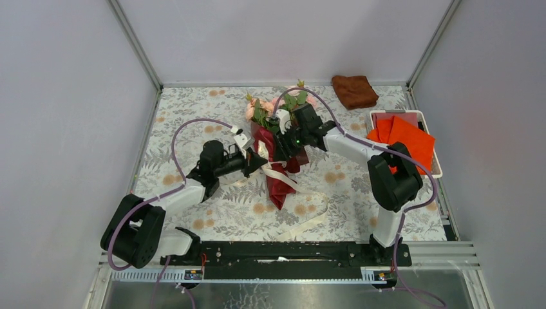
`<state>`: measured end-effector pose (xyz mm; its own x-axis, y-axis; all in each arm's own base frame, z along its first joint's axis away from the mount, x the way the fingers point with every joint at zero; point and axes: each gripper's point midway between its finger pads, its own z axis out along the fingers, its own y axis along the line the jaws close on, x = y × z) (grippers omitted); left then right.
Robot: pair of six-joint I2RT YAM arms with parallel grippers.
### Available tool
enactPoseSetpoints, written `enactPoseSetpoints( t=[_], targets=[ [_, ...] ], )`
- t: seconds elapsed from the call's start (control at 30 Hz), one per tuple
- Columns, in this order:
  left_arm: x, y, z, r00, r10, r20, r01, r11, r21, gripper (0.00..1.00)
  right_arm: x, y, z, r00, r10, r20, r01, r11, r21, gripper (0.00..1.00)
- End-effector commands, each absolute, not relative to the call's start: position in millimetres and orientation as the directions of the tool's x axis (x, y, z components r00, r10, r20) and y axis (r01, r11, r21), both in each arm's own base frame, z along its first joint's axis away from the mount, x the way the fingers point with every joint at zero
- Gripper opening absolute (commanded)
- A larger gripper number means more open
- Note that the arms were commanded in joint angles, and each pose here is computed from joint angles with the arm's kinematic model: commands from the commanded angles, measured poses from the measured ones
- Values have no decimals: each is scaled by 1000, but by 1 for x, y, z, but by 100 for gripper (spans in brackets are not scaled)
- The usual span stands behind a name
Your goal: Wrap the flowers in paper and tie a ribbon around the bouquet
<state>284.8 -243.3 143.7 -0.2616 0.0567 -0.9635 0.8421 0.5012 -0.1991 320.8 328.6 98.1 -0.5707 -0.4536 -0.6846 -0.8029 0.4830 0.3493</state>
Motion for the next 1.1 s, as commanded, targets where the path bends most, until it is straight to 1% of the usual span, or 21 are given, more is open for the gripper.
enactPoseSetpoints(
  t=[0.0,0.1,0.17,0.27,0.37,0.43,0.53,0.63,0.83,0.9,0.93,0.97,1.0,1.07],
  targets=[
    [295,-239,157,-200,36,-979,839,522,-153,0,316,335,107,-501,-512,-698,-860,389,332,44],
    [296,-240,156,-202,37,-979,841,519,-154,0,314,332,118,-470,-541,-698,-878,366,307,47],
    [296,-240,156,-200,39,-979,843,516,-152,0,313,332,134,-429,-540,-725,-899,338,280,49],
    [296,-239,156,-196,42,-980,845,515,-146,0,303,338,163,-341,-504,-794,-938,243,249,50],
    [297,-239,157,-191,41,-981,846,514,-143,0,293,344,172,-276,-446,-851,-961,155,231,51],
    [296,-239,156,-192,42,-981,846,513,-144,0,294,345,163,-277,-441,-854,-960,163,227,51],
    [296,-239,157,-190,45,-981,845,516,-140,0,302,343,144,-300,-477,-826,-952,205,228,50],
    [296,-238,155,-194,50,-980,845,516,-141,0,304,342,125,-316,-516,-796,-947,215,237,49],
    [298,-239,155,-192,50,-980,845,517,-140,0,296,338,101,-335,-565,-754,-942,210,261,54],
    [298,-239,155,-193,52,-980,844,517,-139,0,299,336,97,-337,-570,-749,-941,225,252,54],
    [298,-239,155,-192,52,-980,845,517,-138,0,301,336,95,-340,-571,-747,-940,238,246,52],
    [298,-239,154,-193,52,-980,844,519,-138,0,306,336,94,-346,-570,-745,-936,259,237,47],
    [299,-238,155,-191,51,-980,843,520,-137,0,310,336,93,-353,-567,-744,-932,281,229,38],
    [300,-237,155,-187,51,-981,839,527,-133,0,320,335,96,-362,-555,-748,-922,330,201,17]
  ],
)
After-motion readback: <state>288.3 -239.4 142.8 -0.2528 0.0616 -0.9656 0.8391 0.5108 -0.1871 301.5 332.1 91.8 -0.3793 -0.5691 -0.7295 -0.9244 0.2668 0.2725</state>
